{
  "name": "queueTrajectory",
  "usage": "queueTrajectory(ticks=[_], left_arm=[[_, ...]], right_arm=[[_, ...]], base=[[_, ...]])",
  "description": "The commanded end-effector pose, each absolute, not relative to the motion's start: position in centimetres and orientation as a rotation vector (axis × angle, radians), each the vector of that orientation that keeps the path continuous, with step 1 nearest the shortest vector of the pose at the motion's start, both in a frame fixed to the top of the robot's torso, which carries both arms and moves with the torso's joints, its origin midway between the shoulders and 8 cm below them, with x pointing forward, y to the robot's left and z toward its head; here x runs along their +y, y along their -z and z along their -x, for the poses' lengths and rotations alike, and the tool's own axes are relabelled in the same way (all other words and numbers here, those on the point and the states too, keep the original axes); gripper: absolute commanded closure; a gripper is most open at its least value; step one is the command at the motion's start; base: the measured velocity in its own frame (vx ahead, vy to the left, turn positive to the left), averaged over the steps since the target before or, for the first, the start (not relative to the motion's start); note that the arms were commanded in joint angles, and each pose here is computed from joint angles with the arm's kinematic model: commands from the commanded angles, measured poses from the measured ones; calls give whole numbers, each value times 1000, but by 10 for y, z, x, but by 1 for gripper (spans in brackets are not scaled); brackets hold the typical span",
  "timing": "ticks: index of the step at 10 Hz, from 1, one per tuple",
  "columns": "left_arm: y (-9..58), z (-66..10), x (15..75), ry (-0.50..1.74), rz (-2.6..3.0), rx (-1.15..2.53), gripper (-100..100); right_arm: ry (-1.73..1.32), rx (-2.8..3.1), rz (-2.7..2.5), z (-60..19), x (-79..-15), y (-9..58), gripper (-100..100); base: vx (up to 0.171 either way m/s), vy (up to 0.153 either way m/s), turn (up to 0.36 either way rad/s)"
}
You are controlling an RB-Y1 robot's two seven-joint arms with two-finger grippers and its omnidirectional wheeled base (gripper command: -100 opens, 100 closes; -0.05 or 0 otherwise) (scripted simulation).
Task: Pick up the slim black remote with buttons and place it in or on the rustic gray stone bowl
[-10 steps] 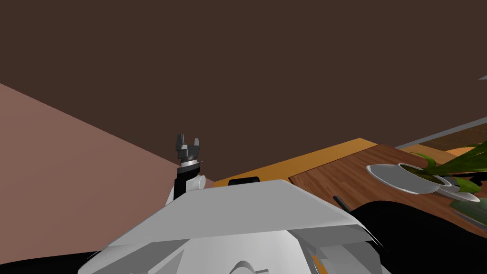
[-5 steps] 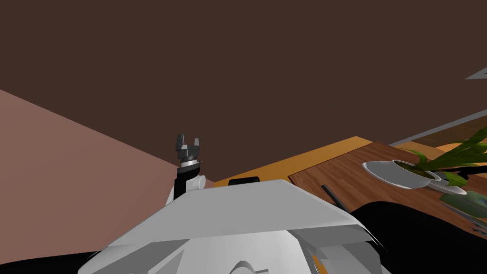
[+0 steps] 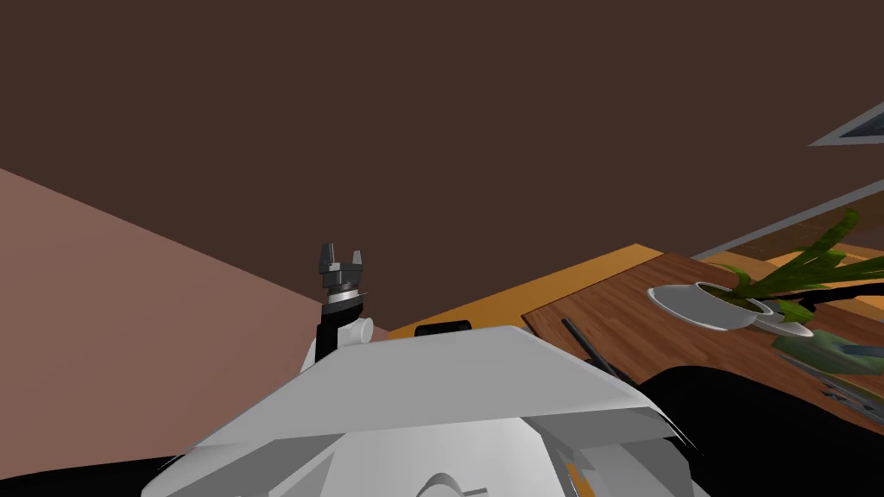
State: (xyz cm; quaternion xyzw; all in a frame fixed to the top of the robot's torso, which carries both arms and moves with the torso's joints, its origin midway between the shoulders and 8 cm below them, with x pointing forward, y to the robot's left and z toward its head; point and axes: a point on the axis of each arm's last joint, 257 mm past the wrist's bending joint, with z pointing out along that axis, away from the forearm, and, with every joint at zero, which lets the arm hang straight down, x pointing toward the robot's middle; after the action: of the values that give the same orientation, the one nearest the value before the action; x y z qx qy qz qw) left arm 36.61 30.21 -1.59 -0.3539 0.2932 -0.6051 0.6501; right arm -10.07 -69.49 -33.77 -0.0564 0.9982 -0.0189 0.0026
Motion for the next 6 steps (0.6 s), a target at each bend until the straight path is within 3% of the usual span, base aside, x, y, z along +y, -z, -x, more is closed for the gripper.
queueTrajectory(ticks=[1,6], left_arm=[[16,-366,302,1375,804,666,0],[16,-366,302,1375,804,666,0]], right_arm=[[59,3131,177,101,-695,338,0],[59,3131,177,101,-695,338,0]], base=[[0,0,0],[0,0,0]])
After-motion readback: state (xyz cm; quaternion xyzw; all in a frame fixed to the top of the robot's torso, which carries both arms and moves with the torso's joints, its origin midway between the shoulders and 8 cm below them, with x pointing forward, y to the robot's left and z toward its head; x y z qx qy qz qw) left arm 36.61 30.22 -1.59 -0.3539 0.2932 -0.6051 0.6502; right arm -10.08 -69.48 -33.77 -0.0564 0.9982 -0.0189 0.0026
